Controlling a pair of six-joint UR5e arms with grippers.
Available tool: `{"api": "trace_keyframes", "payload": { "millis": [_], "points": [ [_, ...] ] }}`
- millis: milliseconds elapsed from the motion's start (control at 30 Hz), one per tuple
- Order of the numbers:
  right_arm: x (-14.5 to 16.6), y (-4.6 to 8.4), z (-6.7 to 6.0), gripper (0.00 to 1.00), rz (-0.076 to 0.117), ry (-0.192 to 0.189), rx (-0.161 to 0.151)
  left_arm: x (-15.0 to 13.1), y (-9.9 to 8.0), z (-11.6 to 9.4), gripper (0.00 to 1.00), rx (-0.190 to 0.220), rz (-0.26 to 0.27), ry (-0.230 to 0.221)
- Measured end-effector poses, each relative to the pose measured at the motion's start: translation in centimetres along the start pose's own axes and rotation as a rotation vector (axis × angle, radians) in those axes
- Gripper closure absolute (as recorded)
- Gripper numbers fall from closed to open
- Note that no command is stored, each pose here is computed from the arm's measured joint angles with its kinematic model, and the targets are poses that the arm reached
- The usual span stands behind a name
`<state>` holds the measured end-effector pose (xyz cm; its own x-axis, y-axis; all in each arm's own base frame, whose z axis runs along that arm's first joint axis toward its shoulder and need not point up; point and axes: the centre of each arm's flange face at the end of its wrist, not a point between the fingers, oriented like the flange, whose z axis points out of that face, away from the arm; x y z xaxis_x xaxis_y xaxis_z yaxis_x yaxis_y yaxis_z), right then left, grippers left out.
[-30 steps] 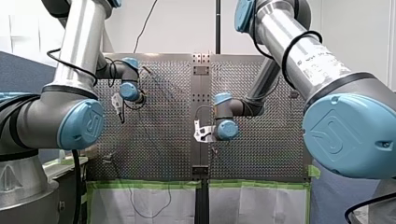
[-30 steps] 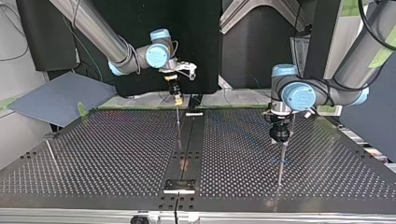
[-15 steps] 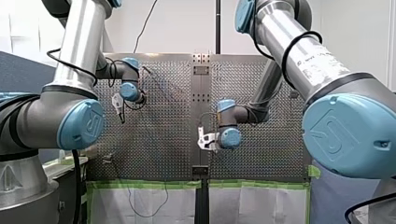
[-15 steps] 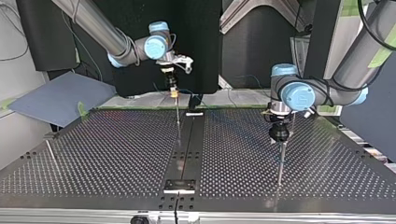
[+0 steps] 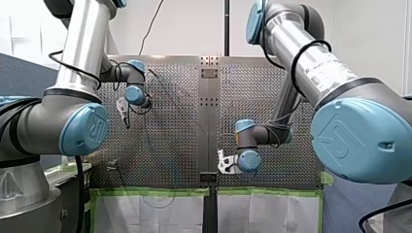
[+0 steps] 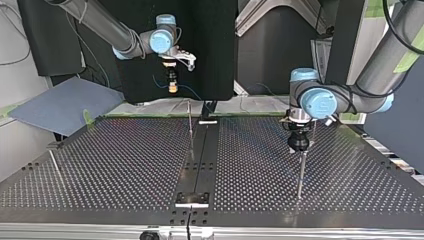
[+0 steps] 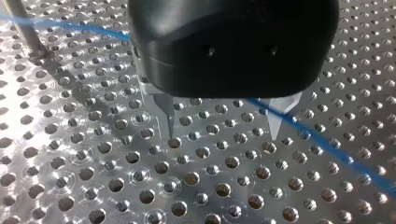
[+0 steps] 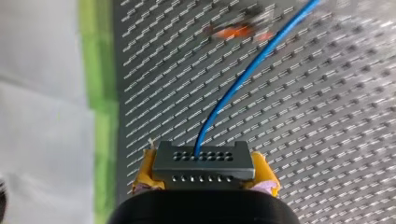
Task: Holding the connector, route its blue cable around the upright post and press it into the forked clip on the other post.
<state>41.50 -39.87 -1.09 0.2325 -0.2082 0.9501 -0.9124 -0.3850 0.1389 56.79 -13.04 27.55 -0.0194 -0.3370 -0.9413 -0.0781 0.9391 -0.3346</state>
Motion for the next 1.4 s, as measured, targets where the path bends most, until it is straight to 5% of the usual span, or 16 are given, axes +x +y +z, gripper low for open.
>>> {"api": "trace_keyframes", "payload": {
  "millis": [267, 533, 933, 1067, 1233, 1400],
  "points": [
    [-5.4, 2.2, -0.6, 1.00, 0.002, -0.056, -0.095, 0.0, 0.0, 0.0, 0.00, -0.001, 0.000, -0.001],
    [-7.9, 3.4, 0.0, 1.00, 0.006, -0.071, -0.112, 0.0, 0.0, 0.0, 0.00, -0.001, 0.001, -0.003],
    [-7.4, 7.5, 3.4, 1.00, 0.060, -0.006, -0.113, 0.0, 0.0, 0.0, 0.00, -0.001, 0.003, -0.001],
    [-7.3, 8.0, 3.8, 1.00, 0.067, 0.009, -0.087, 0.0, 0.1, 0.0, 0.00, -0.006, 0.004, -0.001],
    [-7.2, 7.9, 4.0, 1.00, 0.058, 0.013, -0.050, 0.0, 0.1, 0.0, 0.00, -0.010, 0.005, 0.000],
    [-7.8, 7.7, 3.9, 1.00, 0.026, 0.000, -0.013, 0.1, 0.1, -0.1, 0.00, -0.011, 0.005, 0.004]
  ]
}}
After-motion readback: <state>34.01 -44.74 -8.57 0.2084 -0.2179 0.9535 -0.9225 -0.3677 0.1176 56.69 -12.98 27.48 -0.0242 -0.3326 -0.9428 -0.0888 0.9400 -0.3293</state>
